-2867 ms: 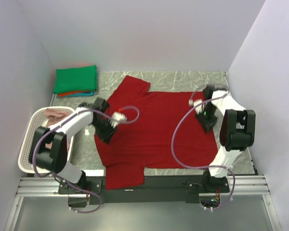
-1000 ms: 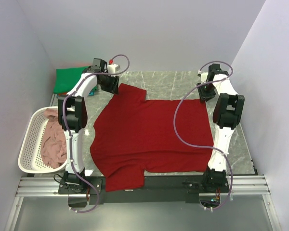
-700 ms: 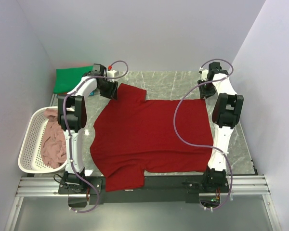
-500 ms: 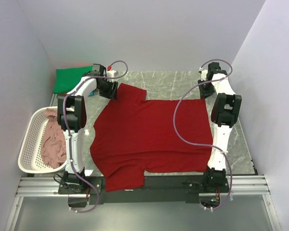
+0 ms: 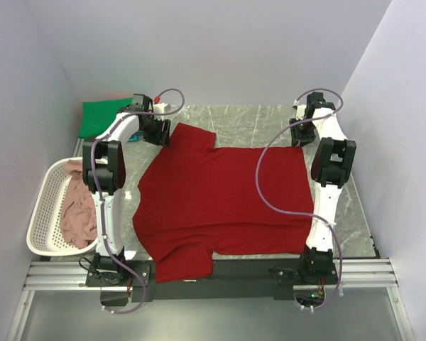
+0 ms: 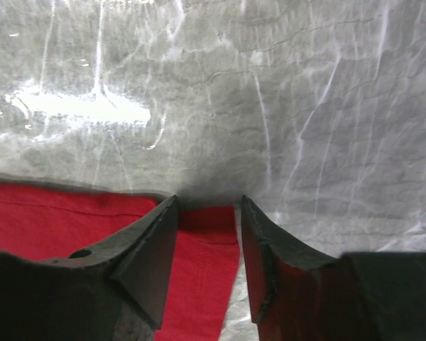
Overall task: Fold and stack the t-shirts
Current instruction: Fold the tshirt
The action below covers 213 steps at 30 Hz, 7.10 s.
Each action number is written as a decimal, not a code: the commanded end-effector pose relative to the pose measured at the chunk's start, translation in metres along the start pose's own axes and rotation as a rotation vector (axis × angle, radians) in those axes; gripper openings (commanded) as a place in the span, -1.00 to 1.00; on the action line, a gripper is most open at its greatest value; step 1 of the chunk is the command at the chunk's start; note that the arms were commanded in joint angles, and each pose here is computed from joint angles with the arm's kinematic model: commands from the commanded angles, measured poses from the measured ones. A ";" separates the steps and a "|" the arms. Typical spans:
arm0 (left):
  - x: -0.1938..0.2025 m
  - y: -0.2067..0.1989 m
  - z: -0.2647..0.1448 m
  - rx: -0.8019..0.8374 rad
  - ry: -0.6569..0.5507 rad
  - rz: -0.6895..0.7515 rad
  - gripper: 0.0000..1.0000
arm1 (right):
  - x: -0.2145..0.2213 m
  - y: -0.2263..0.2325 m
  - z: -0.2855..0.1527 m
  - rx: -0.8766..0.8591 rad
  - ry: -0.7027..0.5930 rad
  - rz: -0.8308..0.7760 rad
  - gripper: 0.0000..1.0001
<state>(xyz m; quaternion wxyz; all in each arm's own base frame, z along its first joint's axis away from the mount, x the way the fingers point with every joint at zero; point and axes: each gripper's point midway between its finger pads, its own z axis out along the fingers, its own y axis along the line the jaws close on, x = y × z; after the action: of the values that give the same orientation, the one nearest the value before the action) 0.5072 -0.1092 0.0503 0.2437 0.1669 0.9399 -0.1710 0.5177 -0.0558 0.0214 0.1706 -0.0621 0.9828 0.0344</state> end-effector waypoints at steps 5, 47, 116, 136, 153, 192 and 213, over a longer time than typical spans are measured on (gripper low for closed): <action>-0.022 -0.006 -0.018 -0.001 -0.060 0.004 0.18 | 0.002 -0.004 -0.007 -0.052 -0.004 0.114 0.01; -0.048 -0.004 0.022 -0.003 -0.081 -0.016 0.07 | -0.020 -0.017 -0.042 -0.038 -0.128 0.065 -1.00; -0.008 -0.032 -0.108 -0.146 -0.268 0.114 -0.99 | 0.002 -0.009 -0.126 -0.028 -0.252 -0.060 -1.00; 0.089 -0.053 -0.092 -0.135 -0.071 0.003 -0.99 | 0.048 -0.013 -0.094 -0.036 -0.129 -0.063 -1.00; 0.095 -0.045 -0.095 -0.198 -0.019 -0.007 -0.99 | 0.053 -0.012 -0.103 -0.039 -0.105 -0.084 -1.00; 0.139 -0.043 -0.079 -0.199 0.103 -0.027 -0.99 | 0.106 -0.010 -0.093 -0.029 -0.002 -0.126 -1.00; 0.102 -0.034 -0.116 -0.035 -0.016 -0.069 -0.01 | 0.070 -0.011 -0.113 -0.106 -0.048 -0.074 -0.03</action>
<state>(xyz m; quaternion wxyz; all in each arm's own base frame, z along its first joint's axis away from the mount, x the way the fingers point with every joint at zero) 0.3391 -0.0688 0.0614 0.1877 0.1249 0.9645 -0.1372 0.3943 -0.0841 0.0790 0.1581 -0.1243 0.9770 0.0706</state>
